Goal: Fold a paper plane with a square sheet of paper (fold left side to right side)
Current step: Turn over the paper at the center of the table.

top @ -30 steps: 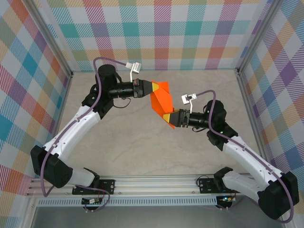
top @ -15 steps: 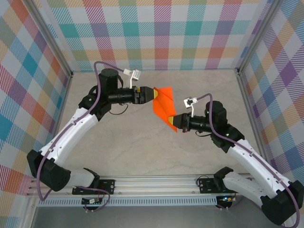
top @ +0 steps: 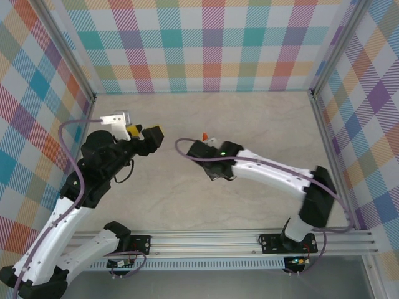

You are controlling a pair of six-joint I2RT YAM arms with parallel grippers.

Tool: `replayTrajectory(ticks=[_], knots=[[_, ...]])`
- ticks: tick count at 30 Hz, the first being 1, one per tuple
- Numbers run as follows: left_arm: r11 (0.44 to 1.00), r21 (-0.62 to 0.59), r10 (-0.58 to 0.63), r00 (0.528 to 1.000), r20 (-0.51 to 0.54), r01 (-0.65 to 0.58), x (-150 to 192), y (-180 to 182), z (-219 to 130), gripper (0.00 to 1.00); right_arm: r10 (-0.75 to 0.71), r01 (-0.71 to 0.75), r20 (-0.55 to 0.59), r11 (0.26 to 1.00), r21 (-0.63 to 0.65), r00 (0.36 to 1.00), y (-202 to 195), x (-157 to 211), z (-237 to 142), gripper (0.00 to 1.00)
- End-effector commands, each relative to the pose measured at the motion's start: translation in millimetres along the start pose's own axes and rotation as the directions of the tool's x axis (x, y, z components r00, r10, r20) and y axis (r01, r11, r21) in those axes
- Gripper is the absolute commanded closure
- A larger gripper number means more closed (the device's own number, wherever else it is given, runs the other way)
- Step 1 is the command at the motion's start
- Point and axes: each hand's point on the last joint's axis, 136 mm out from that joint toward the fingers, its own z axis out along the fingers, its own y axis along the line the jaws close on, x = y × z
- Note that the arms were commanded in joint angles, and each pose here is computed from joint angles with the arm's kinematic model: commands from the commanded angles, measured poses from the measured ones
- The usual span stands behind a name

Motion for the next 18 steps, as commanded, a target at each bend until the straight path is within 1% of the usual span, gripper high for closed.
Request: replayTrajectory(ticks=[1, 5, 8, 14, 18], knots=[[0.993, -0.119, 0.022, 0.998, 0.059, -0.015, -5.2, 22.1, -10.1, 0.14, -0.161, 0.185, -0.093, 0.902, 0.389, 0.983, -44.5, 2.9, -2.7, 0.93], [0.990, -0.143, 0.028, 0.998, 0.061, -0.019, -3.1, 27.9, -15.5, 0.13, -0.284, 0.351, -0.209, 0.805, 0.479, 0.936, -22.7, -3.9, 21.6, 0.94], [0.989, -0.144, 0.035, 0.998, 0.049, -0.027, -0.6, 28.2, -14.6, 0.13, -0.347, 0.444, -0.280, 0.748, 0.494, 0.895, -6.8, -4.4, 43.0, 0.94], [0.991, -0.127, 0.034, 0.999, 0.026, -0.031, 4.1, 25.5, -8.3, 0.12, -0.433, 0.571, -0.378, 0.682, 0.456, 0.819, 19.3, 4.3, 81.0, 0.92], [0.991, -0.129, 0.035, 0.999, 0.013, -0.033, 7.4, 26.2, -5.2, 0.12, -0.458, 0.618, -0.421, 0.658, 0.431, 0.782, 28.3, 14.6, 97.0, 0.91]])
